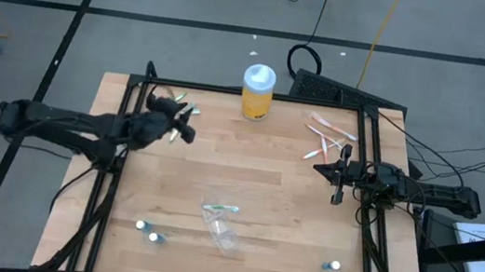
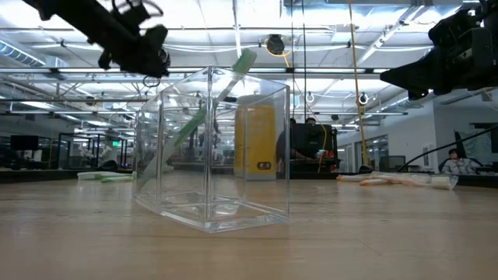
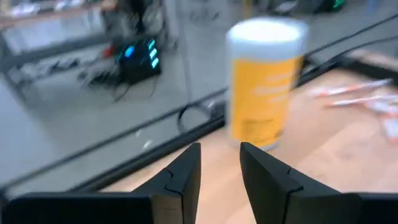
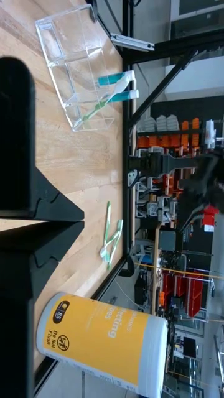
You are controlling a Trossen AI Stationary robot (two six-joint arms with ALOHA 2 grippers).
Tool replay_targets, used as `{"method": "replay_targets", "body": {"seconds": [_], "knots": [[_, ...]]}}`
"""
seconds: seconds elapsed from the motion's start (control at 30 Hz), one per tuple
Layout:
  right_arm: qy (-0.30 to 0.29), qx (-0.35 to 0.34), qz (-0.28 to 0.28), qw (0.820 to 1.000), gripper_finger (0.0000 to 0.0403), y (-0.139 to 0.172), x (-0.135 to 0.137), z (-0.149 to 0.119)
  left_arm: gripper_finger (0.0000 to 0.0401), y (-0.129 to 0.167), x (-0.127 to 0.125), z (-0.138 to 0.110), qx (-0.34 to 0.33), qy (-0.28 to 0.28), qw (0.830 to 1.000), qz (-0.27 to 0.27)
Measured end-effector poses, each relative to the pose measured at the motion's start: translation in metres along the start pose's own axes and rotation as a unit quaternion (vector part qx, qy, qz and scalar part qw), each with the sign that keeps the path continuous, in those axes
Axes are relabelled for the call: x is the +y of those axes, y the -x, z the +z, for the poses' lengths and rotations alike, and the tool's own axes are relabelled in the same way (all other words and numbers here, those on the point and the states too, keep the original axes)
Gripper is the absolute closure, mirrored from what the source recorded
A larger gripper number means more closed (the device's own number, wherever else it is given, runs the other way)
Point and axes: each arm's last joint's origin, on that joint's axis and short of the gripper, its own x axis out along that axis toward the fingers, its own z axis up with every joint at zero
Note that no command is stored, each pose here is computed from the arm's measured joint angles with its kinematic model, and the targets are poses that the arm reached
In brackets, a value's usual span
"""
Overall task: Pick & Place toothbrushing station
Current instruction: Put the green toothbrush into the transparent organizer
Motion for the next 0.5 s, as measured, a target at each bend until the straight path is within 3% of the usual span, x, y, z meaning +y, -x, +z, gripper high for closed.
{"method": "replay_targets", "body": {"seconds": [0.13, 0.33, 0.5], "knots": [[0.000, 0.000, 0.000, 1.000, 0.0399, 0.000, 0.000, 0.000, 0.0281, -0.027, 0.021, -0.010, 0.080, 0.011, 0.996, 0.048], [0.000, 0.000, 0.000, 1.000, 0.0399, 0.000, 0.000, 0.000, 0.0281, -0.075, 0.039, -0.028, 0.179, 0.045, 0.982, 0.046], [0.000, 0.000, 0.000, 1.000, 0.0399, 0.000, 0.000, 0.000, 0.0281, -0.114, 0.059, -0.040, 0.262, 0.102, 0.957, 0.074]]}}
